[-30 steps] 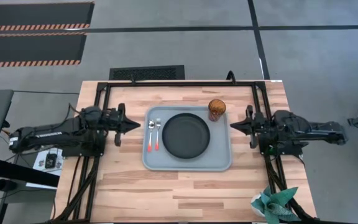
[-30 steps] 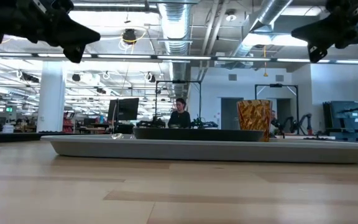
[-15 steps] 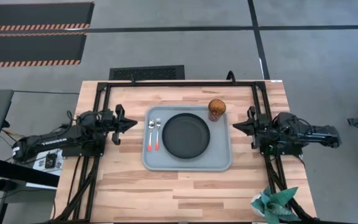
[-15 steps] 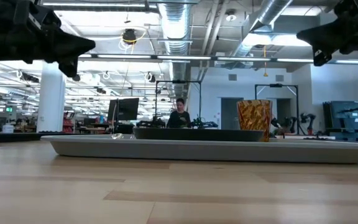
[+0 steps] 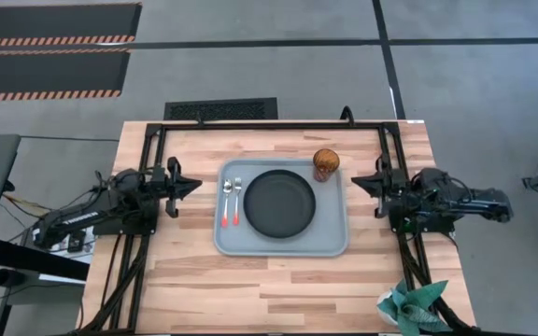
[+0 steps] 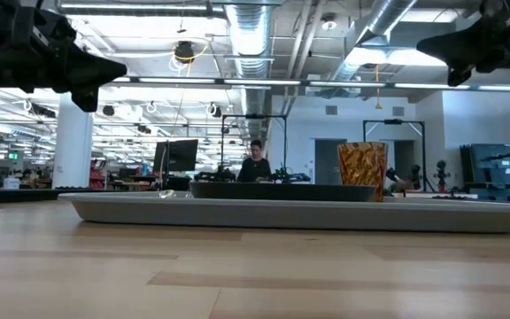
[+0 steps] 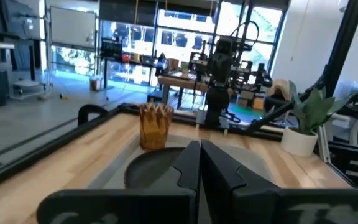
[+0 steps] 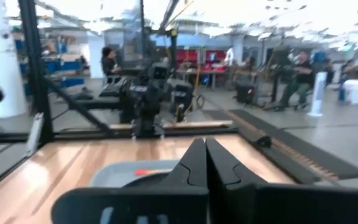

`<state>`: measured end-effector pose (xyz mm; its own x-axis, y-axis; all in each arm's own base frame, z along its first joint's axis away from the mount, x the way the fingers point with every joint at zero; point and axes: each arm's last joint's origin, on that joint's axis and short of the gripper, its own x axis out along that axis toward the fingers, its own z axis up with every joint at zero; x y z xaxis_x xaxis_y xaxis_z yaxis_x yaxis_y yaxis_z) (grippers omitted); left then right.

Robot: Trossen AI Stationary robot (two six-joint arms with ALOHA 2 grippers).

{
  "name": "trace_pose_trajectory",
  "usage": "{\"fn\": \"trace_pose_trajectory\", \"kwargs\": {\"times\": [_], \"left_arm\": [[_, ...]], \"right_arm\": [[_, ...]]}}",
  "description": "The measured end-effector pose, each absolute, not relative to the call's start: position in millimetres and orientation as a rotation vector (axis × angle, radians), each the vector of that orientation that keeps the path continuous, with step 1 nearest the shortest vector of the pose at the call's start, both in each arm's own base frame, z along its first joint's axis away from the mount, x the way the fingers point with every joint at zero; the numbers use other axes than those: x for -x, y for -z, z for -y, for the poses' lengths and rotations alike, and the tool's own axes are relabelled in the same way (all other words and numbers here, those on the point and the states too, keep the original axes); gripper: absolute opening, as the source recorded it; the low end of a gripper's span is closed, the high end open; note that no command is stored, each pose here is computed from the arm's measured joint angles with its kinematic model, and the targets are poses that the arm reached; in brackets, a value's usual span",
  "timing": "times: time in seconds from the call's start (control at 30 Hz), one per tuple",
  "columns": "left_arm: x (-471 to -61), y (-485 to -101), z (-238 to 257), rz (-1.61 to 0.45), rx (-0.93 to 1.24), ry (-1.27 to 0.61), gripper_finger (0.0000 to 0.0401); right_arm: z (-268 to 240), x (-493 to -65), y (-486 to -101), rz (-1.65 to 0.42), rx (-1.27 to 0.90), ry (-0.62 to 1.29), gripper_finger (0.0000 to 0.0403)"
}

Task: Pick and place plate/cup/fork/spoon on tray
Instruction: Return to Home Position

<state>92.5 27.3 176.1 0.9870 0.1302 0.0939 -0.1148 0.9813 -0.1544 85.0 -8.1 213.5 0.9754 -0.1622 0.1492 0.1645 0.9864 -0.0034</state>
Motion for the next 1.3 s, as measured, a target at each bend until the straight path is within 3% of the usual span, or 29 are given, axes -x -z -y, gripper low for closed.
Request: {"fn": "trace_pose_trajectory", "kwargs": {"times": [0.2,0.4,0.63,0.9,1.3], "left_arm": [[-92,-175,-27,0.098,0.139,-0.132,0.0000],[-92,-175,-27,0.090,0.104,-0.134,0.0000],[-92,-173,-30,0.073,0.093,-0.218,0.0000],[-92,-172,-30,0.073,0.191,-0.216,0.0000],[-93,-173,-28,0.082,0.186,-0.161,0.0000]], "right_arm": [[13,-95,-182,0.172,-0.035,0.192,0.0004],[13,-94,-185,0.205,-0.014,0.179,0.0004],[19,-94,-183,0.186,0.011,0.292,0.0005],[26,-92,-183,0.206,-0.092,0.362,0.0006],[27,-92,-181,0.164,0.002,0.370,0.0006]]}}
